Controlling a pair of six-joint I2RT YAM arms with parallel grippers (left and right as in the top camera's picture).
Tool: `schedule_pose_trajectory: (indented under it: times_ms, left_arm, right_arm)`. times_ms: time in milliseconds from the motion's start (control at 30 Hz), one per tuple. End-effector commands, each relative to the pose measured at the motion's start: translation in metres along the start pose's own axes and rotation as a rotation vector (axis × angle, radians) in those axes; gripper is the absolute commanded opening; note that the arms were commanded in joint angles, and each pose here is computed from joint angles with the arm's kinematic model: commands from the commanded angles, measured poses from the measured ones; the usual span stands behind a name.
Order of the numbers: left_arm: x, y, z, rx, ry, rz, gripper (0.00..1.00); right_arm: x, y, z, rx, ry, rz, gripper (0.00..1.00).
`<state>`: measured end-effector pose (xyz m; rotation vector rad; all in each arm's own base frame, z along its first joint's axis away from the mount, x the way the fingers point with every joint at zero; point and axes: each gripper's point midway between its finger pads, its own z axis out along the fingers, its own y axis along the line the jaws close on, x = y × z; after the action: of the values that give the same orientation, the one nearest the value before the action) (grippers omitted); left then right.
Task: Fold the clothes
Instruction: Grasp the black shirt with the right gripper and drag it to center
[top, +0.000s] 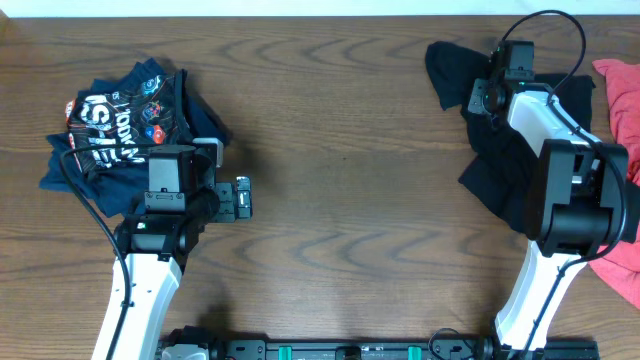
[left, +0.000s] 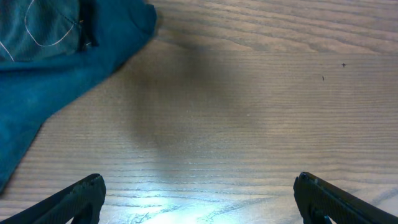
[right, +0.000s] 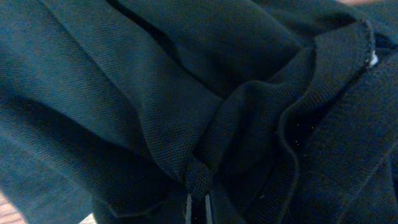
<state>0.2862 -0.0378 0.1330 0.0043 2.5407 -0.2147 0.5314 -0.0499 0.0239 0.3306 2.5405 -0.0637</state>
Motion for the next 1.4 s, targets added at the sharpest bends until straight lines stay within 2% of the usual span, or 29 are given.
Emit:
schedule_pose_trajectory:
  times_ms: [0, 167, 267, 433, 467, 500, 533, 567, 600, 633, 733, 867, 967, 1067, 1200, 1367]
  left_arm:
    - [-0.006, 0.000, -0.003, -0.001, -0.017, -0.002, 0.98]
    - [-0.006, 0.000, -0.003, -0.001, -0.017, -0.002, 0.98]
    - [-0.006, 0.000, -0.003, -0.001, -0.017, -0.002, 0.98]
    - [-0.006, 0.000, -0.003, -0.001, -0.017, -0.002, 0.98]
    - [-0.006, 0.000, -0.003, -0.001, -0.017, -0.002, 0.98]
    - [-0.006, 0.000, -0.003, -0.002, -0.017, -0.002, 0.98]
    - [-0.006, 0.000, -0.003, -0.001, -0.017, -0.002, 0.98]
    - [-0.006, 0.000, -0.003, -0.001, -0.017, -0.002, 0.98]
    - [-0.006, 0.000, -0.003, -0.001, -0.017, -0.002, 0.98]
    - [-0.006, 0.000, -0.003, -0.001, -0.017, -0.002, 0.98]
    - [-0.006, 0.000, -0.003, -0.001, -0.017, -0.002, 0.98]
    - [-0.006, 0.000, -0.003, 0.000, -0.017, -0.003, 0.98]
    - [-0.008, -0.011, -0.003, 0.062, -0.023, 0.000, 0.98]
    - [-0.017, -0.030, -0.005, 0.171, -0.055, 0.005, 0.98]
    - [-0.033, -0.047, 0.001, 0.263, -0.086, -0.098, 0.98]
    - [-0.037, -0.083, 0.031, 0.349, -0.048, -0.119, 0.98]
  right_arm:
    - [-0.042, 0.035, -0.054, -0.133, -0.124, -0.046, 0.01]
    - [-0.049, 0.117, -0.120, -0.399, -0.182, -0.183, 0.01]
    - [-0.045, 0.165, -0.139, -0.471, -0.230, -0.251, 0.01]
    - [-0.069, 0.263, -0.173, -0.658, -0.498, -0.299, 0.03]
    - [-0.071, 0.283, -0.185, -0.698, -0.560, -0.316, 0.10]
    - [-0.072, 0.293, -0.191, -0.710, -0.594, -0.320, 0.24]
    - [-0.071, 0.302, -0.197, -0.717, -0.619, -0.322, 0.53]
    - [-0.069, 0.308, -0.199, -0.714, -0.627, -0.324, 0.77]
    - [-0.065, 0.311, -0.198, -0.699, -0.622, -0.325, 0.95]
    - [-0.062, 0.310, -0.194, -0.675, -0.608, -0.327, 0.99]
    - [-0.055, 0.286, -0.169, -0.543, -0.531, -0.306, 0.99]
    - [-0.044, 0.207, -0.131, -0.260, -0.365, -0.265, 0.99]
    - [-0.031, 0.148, -0.118, -0.109, -0.232, -0.243, 0.99]
    - [-0.006, 0.099, -0.110, -0.041, -0.067, -0.223, 0.99]
    - [0.031, 0.044, -0.105, 0.036, 0.141, -0.187, 0.99]
    - [0.042, -0.008, -0.105, 0.109, 0.230, -0.048, 0.99]
